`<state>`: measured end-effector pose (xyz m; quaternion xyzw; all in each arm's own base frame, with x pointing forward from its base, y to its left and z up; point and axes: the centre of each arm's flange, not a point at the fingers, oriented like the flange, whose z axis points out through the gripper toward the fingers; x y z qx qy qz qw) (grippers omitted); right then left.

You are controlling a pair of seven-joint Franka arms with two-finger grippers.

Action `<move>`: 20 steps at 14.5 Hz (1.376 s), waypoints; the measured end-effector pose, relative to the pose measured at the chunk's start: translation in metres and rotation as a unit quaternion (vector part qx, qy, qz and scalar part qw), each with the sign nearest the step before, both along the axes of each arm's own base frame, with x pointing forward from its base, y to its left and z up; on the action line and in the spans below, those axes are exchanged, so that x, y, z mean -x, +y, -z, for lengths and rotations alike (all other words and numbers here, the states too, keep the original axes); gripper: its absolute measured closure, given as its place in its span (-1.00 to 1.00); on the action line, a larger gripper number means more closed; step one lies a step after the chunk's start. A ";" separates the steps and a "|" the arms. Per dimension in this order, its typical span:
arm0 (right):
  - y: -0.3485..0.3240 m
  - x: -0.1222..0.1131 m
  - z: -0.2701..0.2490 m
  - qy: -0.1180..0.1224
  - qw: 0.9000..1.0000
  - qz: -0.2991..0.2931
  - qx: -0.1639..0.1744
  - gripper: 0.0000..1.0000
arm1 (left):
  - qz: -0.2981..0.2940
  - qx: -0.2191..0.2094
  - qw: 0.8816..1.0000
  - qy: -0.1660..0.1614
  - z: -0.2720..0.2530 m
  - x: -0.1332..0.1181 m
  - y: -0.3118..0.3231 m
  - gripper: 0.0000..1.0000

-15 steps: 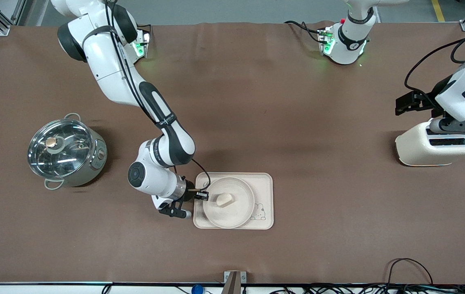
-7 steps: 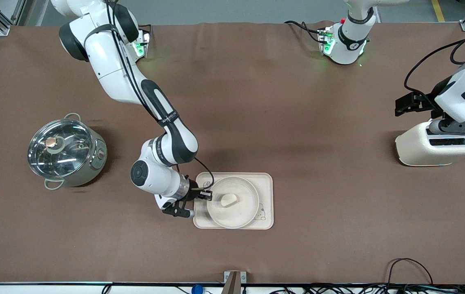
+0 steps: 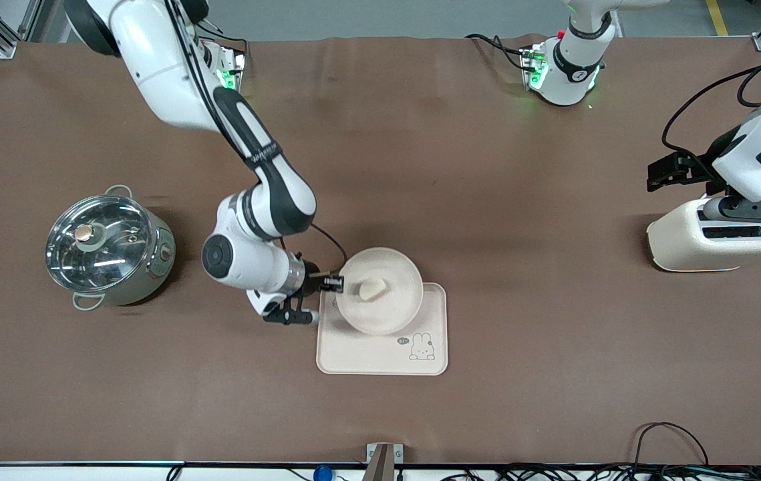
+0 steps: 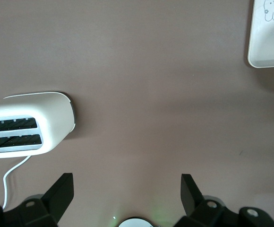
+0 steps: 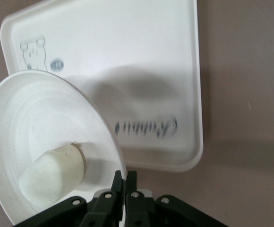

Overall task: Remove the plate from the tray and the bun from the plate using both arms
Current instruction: 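Lift the plate off the tray and set it beside the tray, then release the plate with the right gripper while the left gripper reaches the bun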

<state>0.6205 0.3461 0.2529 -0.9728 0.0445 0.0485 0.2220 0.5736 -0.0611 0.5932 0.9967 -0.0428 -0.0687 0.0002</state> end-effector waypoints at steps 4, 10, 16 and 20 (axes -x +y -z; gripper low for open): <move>0.001 0.073 -0.003 -0.023 0.999 -0.008 0.021 0.92 | -0.001 0.000 1.000 0.000 0.001 0.000 0.001 -1.00; 0.019 0.145 0.042 -0.064 0.997 0.003 0.030 0.92 | -0.002 0.000 1.000 0.000 0.001 -0.001 0.002 -1.00; 0.014 0.145 0.049 -0.062 0.998 0.001 0.032 0.92 | -0.002 0.000 1.000 0.000 0.001 -0.001 0.003 -1.00; 0.013 0.151 0.069 -0.056 0.998 0.008 0.037 0.92 | -0.002 0.000 1.000 0.000 0.001 -0.001 0.003 -1.00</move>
